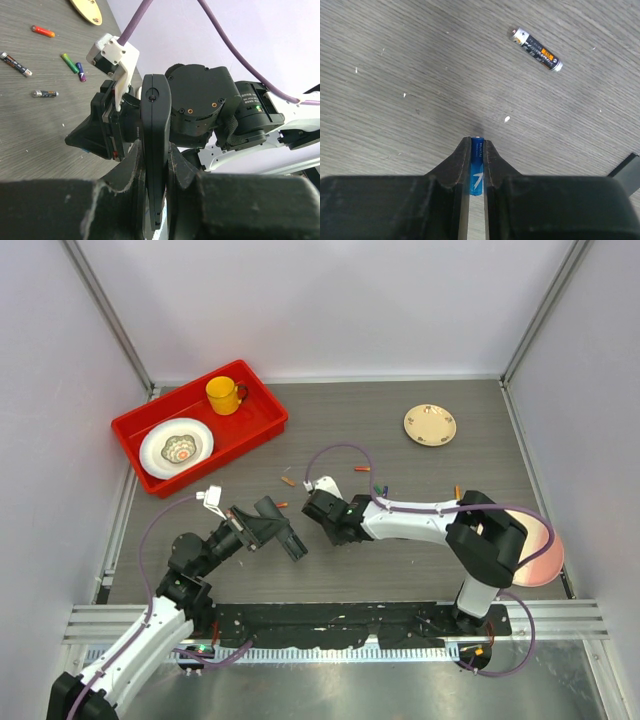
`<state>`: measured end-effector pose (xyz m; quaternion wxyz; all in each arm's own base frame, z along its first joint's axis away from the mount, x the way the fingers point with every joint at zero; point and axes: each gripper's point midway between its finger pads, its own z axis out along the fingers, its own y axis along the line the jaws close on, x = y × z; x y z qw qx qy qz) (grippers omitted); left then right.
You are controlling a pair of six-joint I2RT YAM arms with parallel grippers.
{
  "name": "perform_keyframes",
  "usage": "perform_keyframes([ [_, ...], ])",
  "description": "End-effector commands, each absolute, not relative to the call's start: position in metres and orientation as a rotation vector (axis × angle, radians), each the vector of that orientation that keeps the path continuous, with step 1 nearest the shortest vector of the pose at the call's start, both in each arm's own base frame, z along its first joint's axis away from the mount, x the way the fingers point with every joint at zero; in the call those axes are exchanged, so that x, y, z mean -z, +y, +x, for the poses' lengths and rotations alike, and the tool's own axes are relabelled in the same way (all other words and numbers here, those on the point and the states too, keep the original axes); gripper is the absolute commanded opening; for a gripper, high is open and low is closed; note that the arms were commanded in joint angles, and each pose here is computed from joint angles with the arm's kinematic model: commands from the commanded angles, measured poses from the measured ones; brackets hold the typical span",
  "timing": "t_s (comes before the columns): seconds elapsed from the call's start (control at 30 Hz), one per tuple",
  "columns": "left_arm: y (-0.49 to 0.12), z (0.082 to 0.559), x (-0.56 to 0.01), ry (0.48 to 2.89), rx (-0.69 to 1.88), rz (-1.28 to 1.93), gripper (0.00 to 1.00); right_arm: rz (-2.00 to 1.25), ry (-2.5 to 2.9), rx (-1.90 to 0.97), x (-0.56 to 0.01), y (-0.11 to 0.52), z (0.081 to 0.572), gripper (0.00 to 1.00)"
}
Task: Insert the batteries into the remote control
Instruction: Place the battery at the center of the board.
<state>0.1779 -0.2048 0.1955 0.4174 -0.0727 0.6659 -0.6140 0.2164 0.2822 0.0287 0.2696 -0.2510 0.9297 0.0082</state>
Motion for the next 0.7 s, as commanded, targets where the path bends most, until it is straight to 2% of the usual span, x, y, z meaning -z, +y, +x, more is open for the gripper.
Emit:
perform_keyframes([
  [0.0,-0.203,0.179,-0.216,1.599,1.539,-0.143,0.00,-0.662,2.551,-0.031,-0.035,0.286,0.214,0.01],
  [0.33,-0.204,0.179,-0.215,1.605,1.538,-0.138,0.00,-0.683,2.610,-0.028,-0.021,0.282,0.207,0.09],
  [0.53,-0.204,0.179,-0.214,1.609,1.538,-0.135,0.00,-0.678,2.617,-0.043,-0.022,0.282,0.206,0.23],
  [0.67,-0.205,0.179,-0.213,1.612,1.537,-0.134,0.01,-0.665,2.627,-0.062,-0.025,0.280,0.206,0.25],
])
